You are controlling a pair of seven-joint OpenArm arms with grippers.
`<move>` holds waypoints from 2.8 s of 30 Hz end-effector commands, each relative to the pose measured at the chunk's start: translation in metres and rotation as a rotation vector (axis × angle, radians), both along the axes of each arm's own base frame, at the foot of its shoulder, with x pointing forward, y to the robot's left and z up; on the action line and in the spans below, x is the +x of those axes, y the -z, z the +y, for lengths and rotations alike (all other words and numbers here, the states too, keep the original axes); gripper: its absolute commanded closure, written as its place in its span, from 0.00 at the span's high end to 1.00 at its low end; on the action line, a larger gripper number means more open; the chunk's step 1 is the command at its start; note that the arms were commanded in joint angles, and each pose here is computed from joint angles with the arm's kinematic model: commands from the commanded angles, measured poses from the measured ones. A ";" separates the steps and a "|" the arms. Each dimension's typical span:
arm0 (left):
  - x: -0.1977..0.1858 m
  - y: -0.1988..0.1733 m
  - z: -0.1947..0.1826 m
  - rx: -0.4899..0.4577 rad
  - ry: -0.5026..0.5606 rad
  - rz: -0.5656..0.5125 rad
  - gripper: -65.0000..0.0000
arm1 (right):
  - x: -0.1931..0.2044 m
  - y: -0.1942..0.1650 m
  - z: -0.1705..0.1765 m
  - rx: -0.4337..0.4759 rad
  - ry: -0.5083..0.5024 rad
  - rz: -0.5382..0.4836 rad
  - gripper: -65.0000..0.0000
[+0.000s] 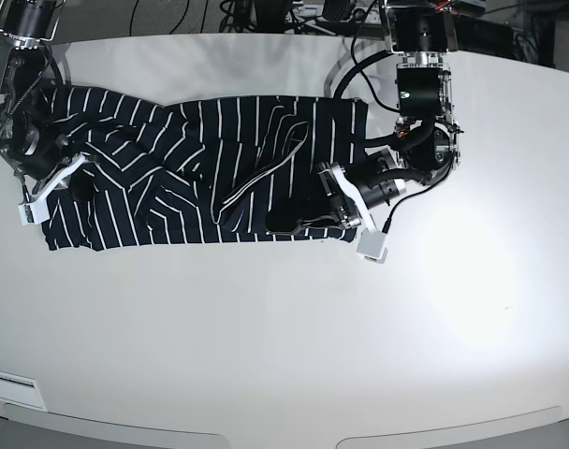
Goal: Fold the T-shirt properly
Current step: 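Press the folded end down with the left gripper and release it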
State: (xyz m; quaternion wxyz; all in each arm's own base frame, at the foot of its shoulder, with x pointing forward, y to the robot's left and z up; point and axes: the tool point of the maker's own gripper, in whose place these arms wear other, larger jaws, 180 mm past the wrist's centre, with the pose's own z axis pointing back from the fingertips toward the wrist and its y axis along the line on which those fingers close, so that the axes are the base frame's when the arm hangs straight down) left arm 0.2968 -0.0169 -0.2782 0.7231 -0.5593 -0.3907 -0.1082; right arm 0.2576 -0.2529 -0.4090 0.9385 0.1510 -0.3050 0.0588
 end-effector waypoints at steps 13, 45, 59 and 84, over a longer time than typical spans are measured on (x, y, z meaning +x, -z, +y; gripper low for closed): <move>-0.018 0.031 -0.012 0.166 0.094 0.103 0.00 | -0.030 0.023 -0.006 -0.074 -0.043 0.159 0.00; -0.025 0.075 -0.010 0.715 0.304 -0.056 0.00 | -0.028 0.022 -0.006 -0.072 -0.043 0.154 0.00; -0.018 0.123 0.085 1.070 0.163 -0.056 0.00 | 0.031 -0.047 0.001 0.039 -0.099 -0.047 0.10; -0.022 0.128 0.120 1.143 0.172 -0.037 0.00 | -0.031 -0.022 -0.022 0.046 -0.004 0.143 0.61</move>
